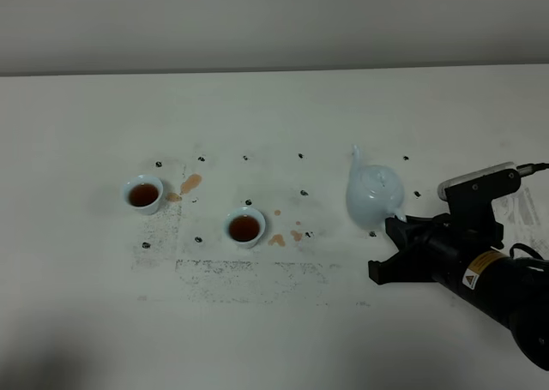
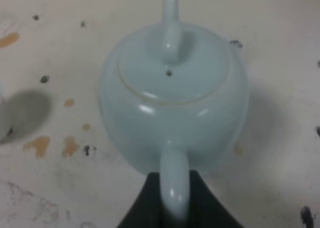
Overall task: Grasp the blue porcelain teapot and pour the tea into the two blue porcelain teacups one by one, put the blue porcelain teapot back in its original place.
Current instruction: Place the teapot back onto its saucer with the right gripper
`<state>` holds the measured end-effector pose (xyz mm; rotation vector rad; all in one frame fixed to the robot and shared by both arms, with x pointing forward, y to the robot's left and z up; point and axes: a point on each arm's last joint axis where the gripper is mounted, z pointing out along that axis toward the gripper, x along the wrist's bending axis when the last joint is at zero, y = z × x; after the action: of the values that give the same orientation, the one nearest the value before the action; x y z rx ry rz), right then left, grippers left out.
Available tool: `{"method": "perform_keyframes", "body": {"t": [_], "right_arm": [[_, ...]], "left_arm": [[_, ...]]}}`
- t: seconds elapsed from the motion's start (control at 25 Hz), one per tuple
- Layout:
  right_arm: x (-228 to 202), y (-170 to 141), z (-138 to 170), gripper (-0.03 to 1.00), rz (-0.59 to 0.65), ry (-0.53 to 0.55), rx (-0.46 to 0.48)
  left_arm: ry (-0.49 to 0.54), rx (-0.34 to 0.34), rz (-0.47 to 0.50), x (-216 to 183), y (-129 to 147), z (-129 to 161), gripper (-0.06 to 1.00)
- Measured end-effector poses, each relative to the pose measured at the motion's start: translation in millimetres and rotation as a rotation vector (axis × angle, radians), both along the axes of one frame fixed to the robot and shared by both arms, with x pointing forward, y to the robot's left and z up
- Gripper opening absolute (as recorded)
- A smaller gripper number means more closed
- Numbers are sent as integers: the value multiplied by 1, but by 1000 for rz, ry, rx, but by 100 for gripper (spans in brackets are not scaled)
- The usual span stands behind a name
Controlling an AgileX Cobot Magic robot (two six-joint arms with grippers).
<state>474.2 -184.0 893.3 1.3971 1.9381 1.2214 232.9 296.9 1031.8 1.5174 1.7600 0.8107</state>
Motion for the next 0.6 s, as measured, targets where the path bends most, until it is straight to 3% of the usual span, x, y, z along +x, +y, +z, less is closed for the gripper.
{"method": "perform_keyframes", "body": {"t": [0.6], "right_arm": [[-10,-4,-23,4,18,-14,-18]], "left_arm": [[0,0,0,0,0,0,72]]}}
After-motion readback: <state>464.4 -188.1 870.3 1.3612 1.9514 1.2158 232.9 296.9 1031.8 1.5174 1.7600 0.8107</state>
